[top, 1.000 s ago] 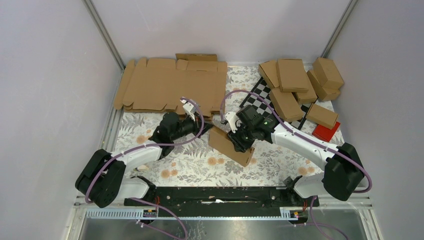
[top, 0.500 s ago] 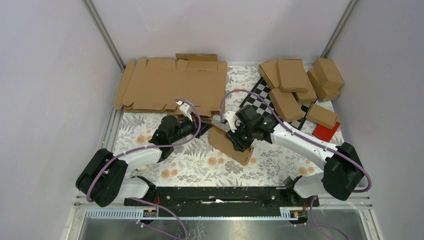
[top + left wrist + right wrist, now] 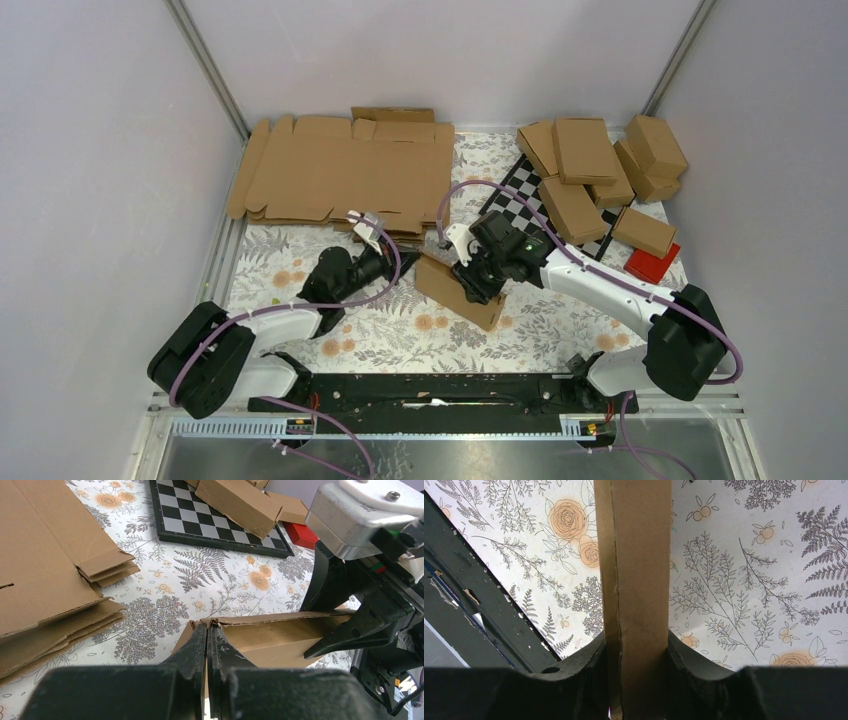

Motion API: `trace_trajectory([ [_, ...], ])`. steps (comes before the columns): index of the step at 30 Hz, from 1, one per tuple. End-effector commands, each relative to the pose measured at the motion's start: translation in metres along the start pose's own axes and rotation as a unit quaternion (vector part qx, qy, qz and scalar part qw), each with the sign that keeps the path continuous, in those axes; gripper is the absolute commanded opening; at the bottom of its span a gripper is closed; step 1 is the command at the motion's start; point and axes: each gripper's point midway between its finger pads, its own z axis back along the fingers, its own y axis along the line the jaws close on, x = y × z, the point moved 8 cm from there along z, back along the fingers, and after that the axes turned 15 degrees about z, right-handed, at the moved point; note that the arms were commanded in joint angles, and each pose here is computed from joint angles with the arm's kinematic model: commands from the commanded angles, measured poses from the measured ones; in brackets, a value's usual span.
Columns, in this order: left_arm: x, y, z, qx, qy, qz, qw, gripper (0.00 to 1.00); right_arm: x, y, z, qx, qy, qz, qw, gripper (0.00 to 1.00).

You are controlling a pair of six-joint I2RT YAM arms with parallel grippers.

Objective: Fold the paper box

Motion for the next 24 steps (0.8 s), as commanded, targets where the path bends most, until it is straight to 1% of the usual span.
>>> trace_trajectory([
  [1,-0.019,-0.003,0.007,-0.013,0.007,0.011,1.0,0.0,0.008,-0.011,0.0,-0.038,-0.012,-0.006,0.999,0.31],
  [4,-0.022,-0.004,0.007,-0.019,0.012,0.019,1.0,0.0,0.009,-0.011,-0.001,-0.034,-0.013,-0.005,0.999,0.31],
  [5,-0.021,-0.005,0.006,-0.021,0.018,0.023,0.999,0.03,0.009,-0.011,-0.001,-0.032,-0.014,-0.004,0.999,0.31],
  [9,-0.008,-0.013,0.003,-0.005,0.042,0.038,0.998,0.22,0.008,-0.009,-0.001,-0.029,-0.013,-0.004,0.999,0.31],
  [11,0.001,-0.019,0.007,-0.008,0.039,0.041,0.998,0.28,0.007,-0.009,-0.002,-0.028,-0.012,-0.004,1.0,0.31],
  [13,0.008,-0.025,0.011,-0.014,0.032,0.045,0.998,0.38,0.006,-0.009,-0.002,-0.028,-0.011,-0.004,1.0,0.31],
  [14,0.012,-0.028,0.013,-0.016,0.03,0.044,0.998,0.41,0.005,-0.008,-0.002,-0.027,-0.009,-0.004,1.0,0.31],
  [17,0.02,-0.033,0.018,-0.011,0.018,0.042,0.999,0.42,0.005,-0.008,-0.002,-0.028,-0.009,-0.004,1.0,0.31],
  [18,0.023,-0.031,0.019,0.003,0.015,0.044,0.999,0.42,0.004,-0.008,-0.003,-0.027,-0.008,-0.004,1.0,0.31],
  [20,0.026,-0.025,0.018,0.023,0.017,0.05,0.998,0.38,0.004,-0.008,-0.003,-0.026,-0.008,-0.003,1.0,0.31],
  [22,0.028,-0.02,0.016,0.028,0.026,0.06,0.997,0.31,0.005,-0.008,-0.002,-0.025,-0.01,-0.001,1.0,0.31],
  [24,0.029,-0.016,0.015,0.028,0.021,0.065,0.997,0.29,0.005,-0.008,-0.003,-0.023,-0.01,0.0,1.0,0.31],
])
